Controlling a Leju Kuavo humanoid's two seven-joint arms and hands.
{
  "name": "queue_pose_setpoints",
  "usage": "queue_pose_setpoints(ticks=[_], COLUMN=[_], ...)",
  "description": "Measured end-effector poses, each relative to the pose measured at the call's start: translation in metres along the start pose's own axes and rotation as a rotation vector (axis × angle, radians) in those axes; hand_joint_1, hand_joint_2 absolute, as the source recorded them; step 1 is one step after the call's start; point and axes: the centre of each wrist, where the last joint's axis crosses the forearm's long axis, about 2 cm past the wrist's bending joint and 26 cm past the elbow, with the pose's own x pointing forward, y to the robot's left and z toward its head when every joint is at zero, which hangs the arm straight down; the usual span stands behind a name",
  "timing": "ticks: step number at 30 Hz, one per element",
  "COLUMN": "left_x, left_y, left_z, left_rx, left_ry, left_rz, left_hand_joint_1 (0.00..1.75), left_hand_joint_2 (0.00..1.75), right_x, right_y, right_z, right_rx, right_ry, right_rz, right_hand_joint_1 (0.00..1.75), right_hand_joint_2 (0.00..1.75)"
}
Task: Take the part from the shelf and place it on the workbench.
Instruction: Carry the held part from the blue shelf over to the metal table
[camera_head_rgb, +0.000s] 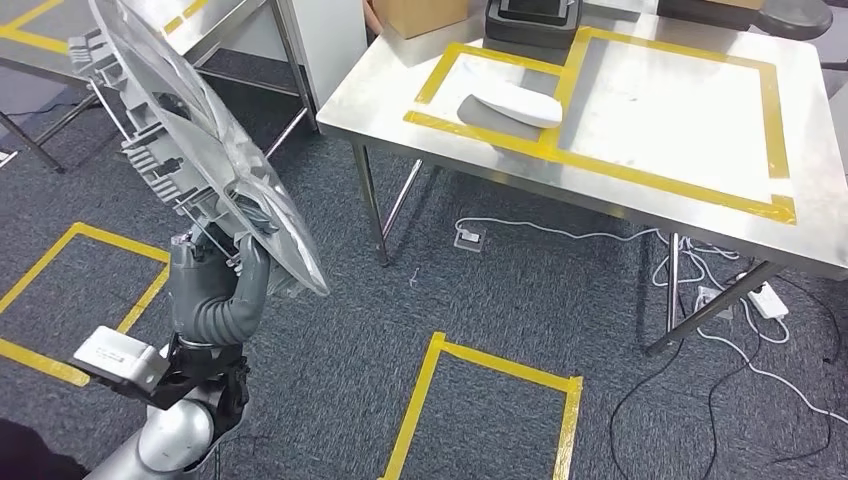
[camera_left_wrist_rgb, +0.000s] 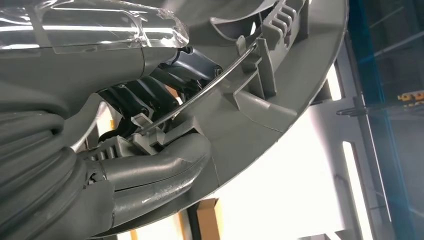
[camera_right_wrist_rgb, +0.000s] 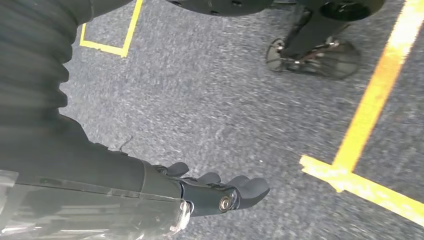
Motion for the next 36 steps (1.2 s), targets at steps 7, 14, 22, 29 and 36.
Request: queue_pose_setpoints(ticks=[7,14,22,29,36], left_x=[-0.001,-0.002,-0.004,-0.004,-0.003], left_y=[0.000,-0.001,-0.003,-0.003,-0.004], left_z=[0.008,0.008,0.007,0.004,0.000], left_rx=[-0.002,0.003,0.004,-0.001,-0.022], left_ry=[0.029,0.020,0.021,0.020,0.011], left_rz=[-0.003,0.003,0.003,-0.009,-0.015], left_hand_joint_1=[1.75,1.75,1.75,1.75,1.75], left_hand_joint_2=[1.75,1.75,1.75,1.75,1.75], right_x=[-0.001,0.005,-0.001,0.001,0.001], right_y=[0.000,-0.003,-0.008,-0.005,-0.002], right_z=[0.000,-0.002,-0.003,-0.002,-0.001], right_rx=[0.004,-0.001,-0.008,0.002,0.013], right_ry=[-0.001,-0.014,-0.004,-0.006,0.015], right_rz=[0.017,0.015,0.020,0.019,0.021], right_hand_joint_1=[0.00,0.00,0.00,0.00,0.00], right_hand_joint_2=[1.75,1.75,1.75,1.75,1.75])
